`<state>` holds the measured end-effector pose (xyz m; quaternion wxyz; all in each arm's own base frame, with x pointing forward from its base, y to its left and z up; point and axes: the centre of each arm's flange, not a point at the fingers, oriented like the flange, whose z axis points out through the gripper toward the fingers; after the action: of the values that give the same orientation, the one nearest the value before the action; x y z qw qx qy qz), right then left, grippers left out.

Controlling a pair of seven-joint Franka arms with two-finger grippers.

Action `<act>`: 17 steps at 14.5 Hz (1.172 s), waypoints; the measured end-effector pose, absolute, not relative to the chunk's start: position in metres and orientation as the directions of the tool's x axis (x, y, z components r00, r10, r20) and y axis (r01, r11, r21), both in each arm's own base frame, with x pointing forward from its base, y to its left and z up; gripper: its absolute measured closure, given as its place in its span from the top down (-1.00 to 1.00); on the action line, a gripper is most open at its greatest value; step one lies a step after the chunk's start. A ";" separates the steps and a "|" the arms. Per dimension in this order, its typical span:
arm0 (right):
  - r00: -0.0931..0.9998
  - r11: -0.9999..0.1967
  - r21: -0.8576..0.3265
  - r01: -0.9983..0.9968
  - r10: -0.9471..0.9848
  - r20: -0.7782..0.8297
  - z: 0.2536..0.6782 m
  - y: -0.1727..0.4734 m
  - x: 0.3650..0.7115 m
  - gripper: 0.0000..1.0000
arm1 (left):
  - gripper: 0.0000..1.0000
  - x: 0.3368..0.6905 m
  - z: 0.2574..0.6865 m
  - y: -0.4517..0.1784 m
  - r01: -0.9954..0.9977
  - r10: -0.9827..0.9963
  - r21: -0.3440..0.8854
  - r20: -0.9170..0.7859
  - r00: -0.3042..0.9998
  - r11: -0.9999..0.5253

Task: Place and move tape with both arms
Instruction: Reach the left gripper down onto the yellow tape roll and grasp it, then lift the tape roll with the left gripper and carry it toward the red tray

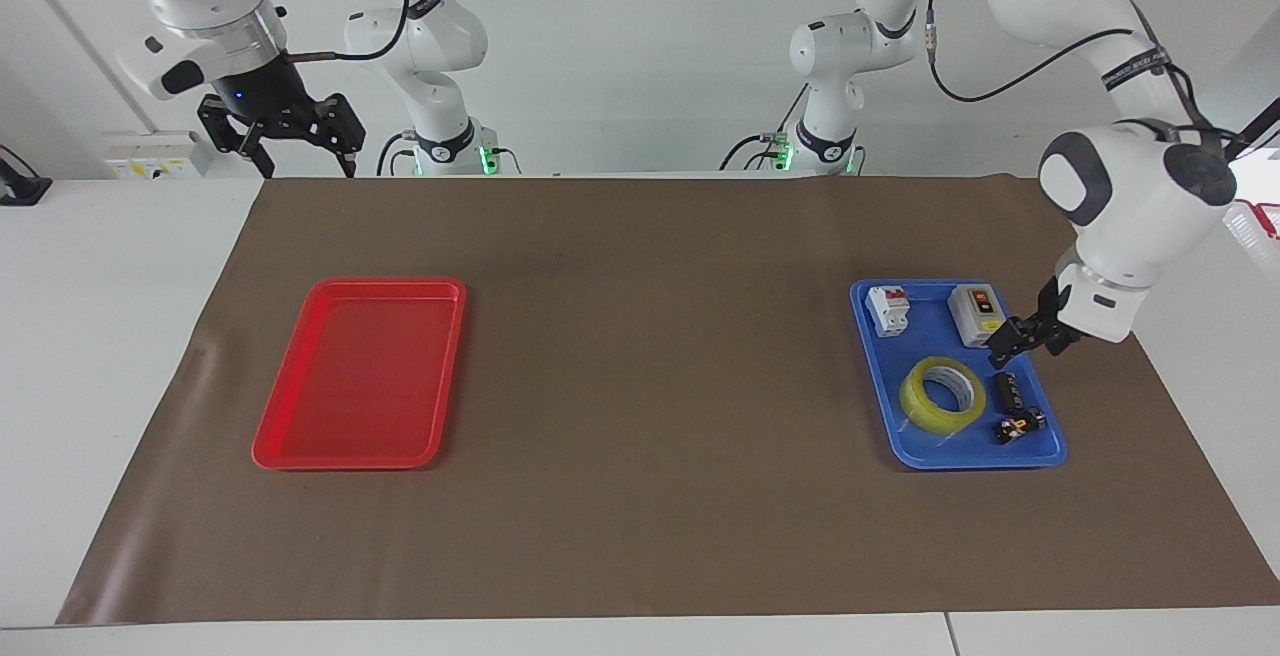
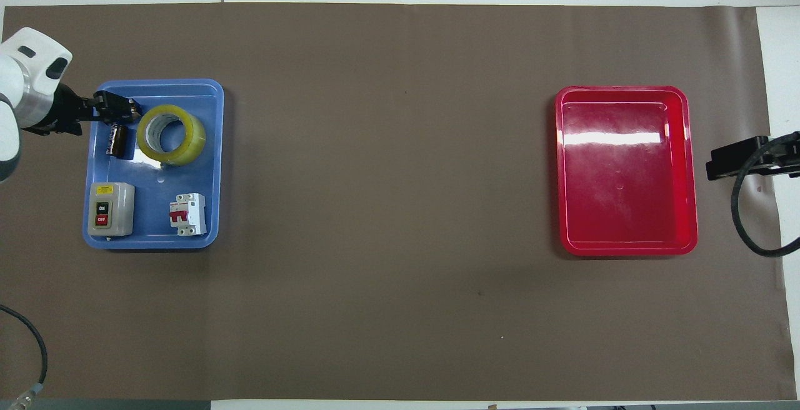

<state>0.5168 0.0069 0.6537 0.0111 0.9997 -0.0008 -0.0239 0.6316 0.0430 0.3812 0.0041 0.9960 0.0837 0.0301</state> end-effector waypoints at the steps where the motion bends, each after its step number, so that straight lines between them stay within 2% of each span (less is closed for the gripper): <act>1: 0.999 -1.000 0.022 -0.001 -0.002 -0.048 0.654 0.007 0.517 1.00 | 0.93 0.627 0.368 0.040 0.171 0.171 0.014 0.053 0.984 -0.985; 4: 0.999 -1.000 0.022 -0.001 -0.002 -0.048 0.654 0.007 0.517 1.00 | 0.84 0.623 0.353 0.031 0.169 0.169 0.015 0.036 0.985 -0.986; 5: 0.999 -1.000 0.022 -0.001 -0.002 -0.048 0.654 0.007 0.517 1.00 | 0.71 0.624 0.350 0.029 0.165 0.165 0.015 0.035 0.986 -0.986; 6: 0.999 -1.000 0.022 -0.001 -0.002 -0.048 0.654 0.007 0.517 1.00 | 0.71 0.624 0.347 0.025 0.159 0.160 0.015 0.034 0.987 -0.987; 8: 0.999 -1.000 0.022 -0.001 -0.002 -0.048 0.654 0.007 0.517 1.00 | 0.54 0.622 0.332 0.018 0.148 0.149 0.016 0.026 0.989 -0.989; 11: 0.999 -1.000 0.022 -0.001 -0.002 -0.048 0.654 0.007 0.517 1.00 | 0.42 0.618 0.314 0.016 0.138 0.139 0.018 0.034 0.990 -0.990; 15: 0.999 -1.000 0.022 -0.001 -0.002 -0.048 0.654 0.007 0.517 1.00 | -0.44 0.621 0.316 0.024 0.130 0.130 0.018 0.047 0.990 -0.991; 16: 0.999 -1.000 0.022 -0.001 -0.002 -0.048 0.654 0.007 0.517 1.00 | -0.57 0.623 0.319 0.024 0.128 0.128 0.018 0.051 0.990 -0.992; 17: 0.999 -1.000 0.022 -0.001 -0.002 -0.048 0.654 0.007 0.517 1.00 | -0.57 0.627 0.323 0.024 0.127 0.128 0.018 0.049 0.991 -0.992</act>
<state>0.5168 0.0070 0.6536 0.0111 0.9996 -0.0008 -0.0241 0.6266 0.0242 0.3234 0.0074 0.9976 0.0639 0.0253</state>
